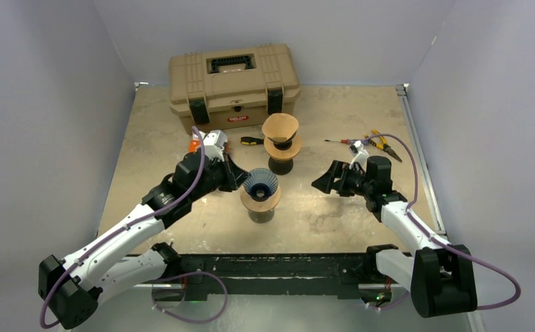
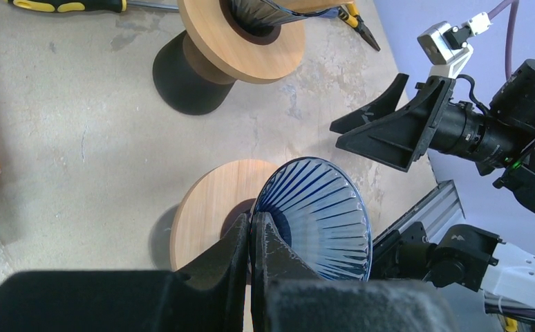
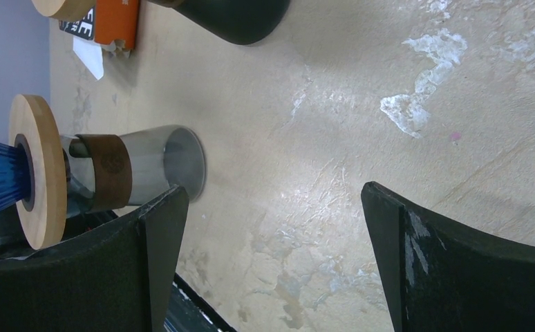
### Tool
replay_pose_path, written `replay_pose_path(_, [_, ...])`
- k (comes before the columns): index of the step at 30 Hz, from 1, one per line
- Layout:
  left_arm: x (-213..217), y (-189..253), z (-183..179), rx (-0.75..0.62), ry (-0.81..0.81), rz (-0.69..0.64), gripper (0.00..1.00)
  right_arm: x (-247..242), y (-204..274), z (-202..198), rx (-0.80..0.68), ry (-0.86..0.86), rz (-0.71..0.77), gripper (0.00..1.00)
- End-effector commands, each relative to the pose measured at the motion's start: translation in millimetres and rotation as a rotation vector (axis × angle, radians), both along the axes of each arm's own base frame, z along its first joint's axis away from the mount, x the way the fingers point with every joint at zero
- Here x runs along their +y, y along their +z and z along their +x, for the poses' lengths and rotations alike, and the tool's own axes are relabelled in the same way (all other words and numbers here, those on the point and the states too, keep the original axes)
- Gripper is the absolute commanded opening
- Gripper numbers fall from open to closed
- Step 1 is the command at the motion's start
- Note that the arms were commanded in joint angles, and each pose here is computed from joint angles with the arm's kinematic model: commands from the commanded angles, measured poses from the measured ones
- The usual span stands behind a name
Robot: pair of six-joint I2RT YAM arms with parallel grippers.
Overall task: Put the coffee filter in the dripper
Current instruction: Place the coffee dripper in the dripper holder.
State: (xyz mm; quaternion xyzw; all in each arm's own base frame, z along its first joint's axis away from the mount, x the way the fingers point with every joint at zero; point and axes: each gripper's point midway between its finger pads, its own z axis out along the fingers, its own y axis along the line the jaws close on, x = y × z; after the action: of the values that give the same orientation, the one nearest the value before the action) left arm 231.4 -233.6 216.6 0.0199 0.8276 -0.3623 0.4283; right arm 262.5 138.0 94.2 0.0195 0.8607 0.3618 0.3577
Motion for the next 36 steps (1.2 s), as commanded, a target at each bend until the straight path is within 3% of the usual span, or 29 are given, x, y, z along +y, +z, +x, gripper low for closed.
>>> replay_pose_path(1, [-1.3, 13.4, 3.0, -0.038, 0.008, -0.049, 0.00, -1.6, 15.2, 8.6, -0.054, -0.002, -0.004, 0.99])
replay_pose_path(5, [-1.7, 11.2, 2.9, -0.035, 0.006, -0.044, 0.00, -1.2, 16.1, 9.1, -0.055, -0.002, -0.003, 0.99])
replay_pose_path(14, [-3.6, 11.4, 0.0, -0.026, -0.014, -0.042, 0.28, -0.7, 20.3, 11.1, -0.064, 0.002, -0.001, 0.99])
replay_pose_path(23, [3.5, 7.4, -2.3, -0.023, -0.009, 0.006, 0.33, 4.5, 59.3, 12.0, -0.166, 0.036, 0.026, 0.99])
replay_pose_path(29, [16.0, 10.3, 1.8, -0.046, 0.027, 0.075, 0.43, 17.1, 94.9, 3.5, -0.207, 0.111, 0.083, 0.97])
replay_pose_path(36, [25.0, 15.6, 2.0, -0.060, 0.044, 0.122, 0.43, 43.2, 115.6, -8.3, -0.198, 0.187, 0.162, 0.94])
